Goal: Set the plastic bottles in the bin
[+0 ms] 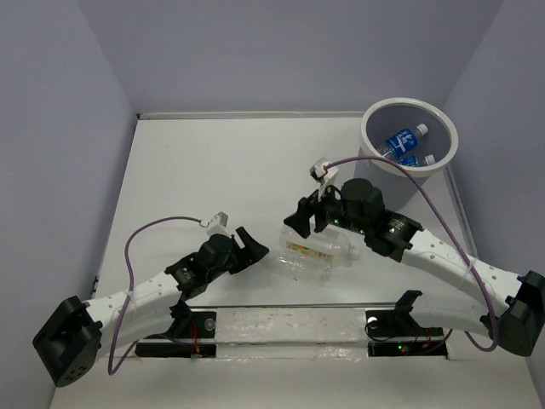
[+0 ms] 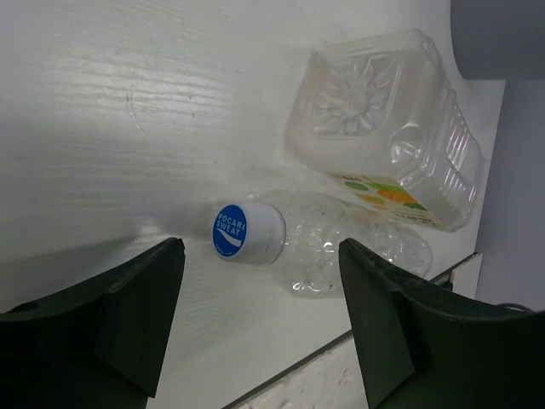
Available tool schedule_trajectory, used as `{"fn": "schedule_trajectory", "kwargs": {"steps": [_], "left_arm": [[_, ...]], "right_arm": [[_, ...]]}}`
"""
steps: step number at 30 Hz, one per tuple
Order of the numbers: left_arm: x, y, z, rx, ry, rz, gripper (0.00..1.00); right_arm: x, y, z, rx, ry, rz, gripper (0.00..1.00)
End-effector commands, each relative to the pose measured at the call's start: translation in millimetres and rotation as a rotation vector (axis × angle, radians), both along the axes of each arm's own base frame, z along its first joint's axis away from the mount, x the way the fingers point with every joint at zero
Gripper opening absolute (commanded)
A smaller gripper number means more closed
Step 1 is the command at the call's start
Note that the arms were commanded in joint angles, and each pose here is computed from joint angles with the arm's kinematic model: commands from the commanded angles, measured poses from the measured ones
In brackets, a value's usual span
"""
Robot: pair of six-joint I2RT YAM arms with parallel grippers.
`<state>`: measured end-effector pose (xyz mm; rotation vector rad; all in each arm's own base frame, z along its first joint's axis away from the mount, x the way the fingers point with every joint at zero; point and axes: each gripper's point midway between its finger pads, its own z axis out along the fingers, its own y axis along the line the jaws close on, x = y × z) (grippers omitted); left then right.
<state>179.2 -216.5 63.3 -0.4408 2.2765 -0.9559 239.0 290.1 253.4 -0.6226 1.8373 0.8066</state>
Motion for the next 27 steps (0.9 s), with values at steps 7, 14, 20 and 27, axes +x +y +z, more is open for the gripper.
{"fn": "schedule_trajectory", "kwargs": {"steps": [7, 14, 20, 27], "left_arm": [[17.3, -1.1, -5.0, 0.027, -0.023, 0.063, 0.80], [28.6, 13.2, 46.9, 0.032, -0.161, 0.109, 0.81], [35.4, 40.0, 104.9, 0.037, -0.305, 0.193, 0.85], [31.2, 70.3, 164.0, 0.058, -0.427, 0.252, 0.87]], "right_arm": [[-82.7, 18.4, -86.5, -0.247, 0.161, 0.239, 0.67], [-103.8, 38.3, -124.3, -0.393, 0.164, 0.307, 0.77], [-85.7, 42.4, -149.4, -0.502, 0.137, 0.246, 0.79], [-78.7, 43.6, -171.1, -0.596, 0.130, 0.209, 0.79]]}}
